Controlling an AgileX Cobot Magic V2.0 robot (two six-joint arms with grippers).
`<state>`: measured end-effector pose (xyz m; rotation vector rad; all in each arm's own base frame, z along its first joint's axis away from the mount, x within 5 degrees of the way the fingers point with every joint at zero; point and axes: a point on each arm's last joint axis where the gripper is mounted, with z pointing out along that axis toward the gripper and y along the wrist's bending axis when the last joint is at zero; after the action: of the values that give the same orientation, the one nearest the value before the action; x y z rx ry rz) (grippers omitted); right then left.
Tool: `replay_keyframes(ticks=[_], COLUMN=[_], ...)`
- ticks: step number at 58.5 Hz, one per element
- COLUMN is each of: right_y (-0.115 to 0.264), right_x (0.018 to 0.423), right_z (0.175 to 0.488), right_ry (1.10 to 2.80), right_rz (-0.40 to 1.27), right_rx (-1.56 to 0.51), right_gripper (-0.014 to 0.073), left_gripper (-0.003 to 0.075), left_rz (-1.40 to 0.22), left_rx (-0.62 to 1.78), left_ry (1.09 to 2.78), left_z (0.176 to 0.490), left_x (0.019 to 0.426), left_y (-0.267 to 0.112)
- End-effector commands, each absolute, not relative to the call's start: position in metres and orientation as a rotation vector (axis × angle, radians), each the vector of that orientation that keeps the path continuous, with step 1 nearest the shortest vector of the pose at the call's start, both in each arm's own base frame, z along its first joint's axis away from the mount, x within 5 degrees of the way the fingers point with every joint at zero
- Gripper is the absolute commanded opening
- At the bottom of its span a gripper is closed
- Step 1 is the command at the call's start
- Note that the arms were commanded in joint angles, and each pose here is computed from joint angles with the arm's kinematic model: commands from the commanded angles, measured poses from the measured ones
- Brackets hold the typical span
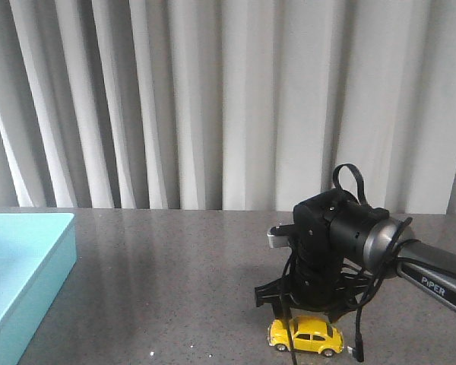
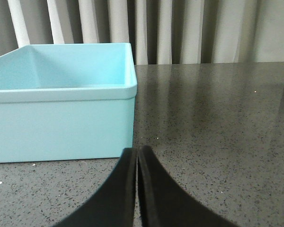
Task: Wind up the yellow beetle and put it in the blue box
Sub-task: 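Drag the yellow car backward with the right gripper to wind it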
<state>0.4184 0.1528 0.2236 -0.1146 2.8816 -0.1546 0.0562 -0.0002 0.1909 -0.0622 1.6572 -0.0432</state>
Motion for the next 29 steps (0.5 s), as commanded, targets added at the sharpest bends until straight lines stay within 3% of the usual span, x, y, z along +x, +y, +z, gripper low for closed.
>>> replay_keyframes(ticks=[1, 29], right_y=[0.130, 0.103], right_x=[0.406, 0.391], right_z=[0.214, 0.182], right_ry=[2.992, 3.070], right_rz=[-0.430, -0.641], right_rx=[-0.183, -0.251], right_gripper=[0.0519, 0.0519], left_gripper=[-0.0002, -0.0002], left_rz=[-0.055, -0.055], left_rx=[-0.072, -0.072], left_ry=[1.587, 1.587], left_z=[0.199, 0.199], left_x=[0.057, 0.057], left_y=[0.000, 0.000])
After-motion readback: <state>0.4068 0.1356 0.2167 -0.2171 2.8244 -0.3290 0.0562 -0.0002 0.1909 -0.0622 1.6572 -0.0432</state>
